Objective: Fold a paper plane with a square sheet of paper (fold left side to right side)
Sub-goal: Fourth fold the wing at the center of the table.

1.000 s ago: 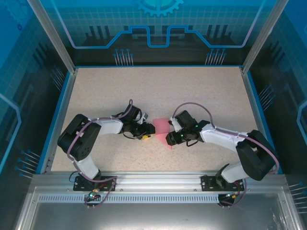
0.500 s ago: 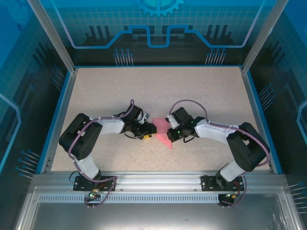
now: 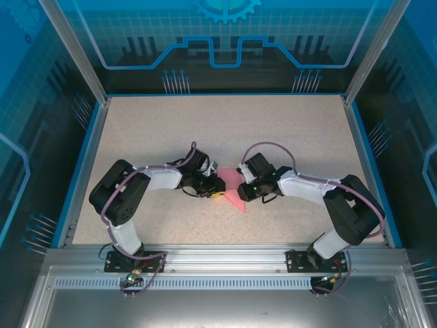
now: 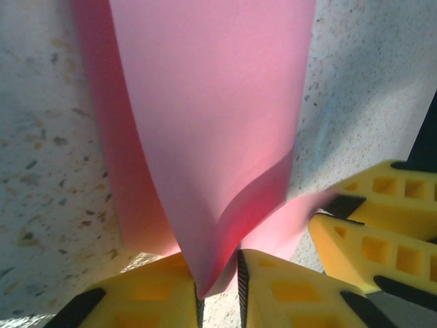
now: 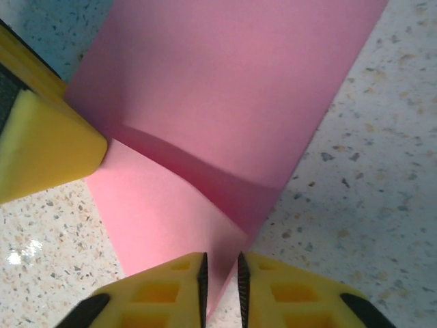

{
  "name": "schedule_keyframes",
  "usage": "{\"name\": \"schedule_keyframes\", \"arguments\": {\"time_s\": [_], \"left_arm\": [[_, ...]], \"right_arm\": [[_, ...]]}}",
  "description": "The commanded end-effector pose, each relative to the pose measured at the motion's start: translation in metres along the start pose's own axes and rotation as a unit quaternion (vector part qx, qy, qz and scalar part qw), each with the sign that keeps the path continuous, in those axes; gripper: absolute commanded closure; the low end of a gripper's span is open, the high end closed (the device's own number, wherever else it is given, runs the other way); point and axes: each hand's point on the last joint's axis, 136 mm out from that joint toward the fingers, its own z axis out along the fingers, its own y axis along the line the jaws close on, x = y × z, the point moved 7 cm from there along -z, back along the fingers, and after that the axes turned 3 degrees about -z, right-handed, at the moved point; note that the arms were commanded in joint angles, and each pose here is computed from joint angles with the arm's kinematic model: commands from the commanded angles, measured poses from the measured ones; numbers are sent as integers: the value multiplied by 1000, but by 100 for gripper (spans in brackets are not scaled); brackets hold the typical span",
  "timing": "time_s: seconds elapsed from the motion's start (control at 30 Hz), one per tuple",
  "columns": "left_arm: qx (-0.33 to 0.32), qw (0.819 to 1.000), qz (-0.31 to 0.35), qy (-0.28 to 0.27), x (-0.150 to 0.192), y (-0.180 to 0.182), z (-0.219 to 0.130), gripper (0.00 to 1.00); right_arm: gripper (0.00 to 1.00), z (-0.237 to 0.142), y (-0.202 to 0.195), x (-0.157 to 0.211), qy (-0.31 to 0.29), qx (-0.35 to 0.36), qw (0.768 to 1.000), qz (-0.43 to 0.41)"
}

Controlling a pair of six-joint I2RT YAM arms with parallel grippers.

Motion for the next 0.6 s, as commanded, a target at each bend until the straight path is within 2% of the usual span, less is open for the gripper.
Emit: {"name": "schedule_keyframes", "arguments": {"time_s": [0.0, 0.13, 0.33, 0.57], "left_arm": [[25, 1000, 9, 2, -4, -17, -2, 80], [31, 999, 11, 3, -6, -24, -5, 81], [32, 999, 11, 6, -8, -31, -7, 81], [32, 999, 12, 3, -9, -35, -10, 81]], "right_arm": [[67, -22, -3, 0, -36, 27, 999, -1], [55, -42, 7, 8, -64, 42, 996, -35], [52, -35, 38, 24, -79, 57, 990, -100], [51, -8, 55, 16, -59, 69, 987, -131]]}}
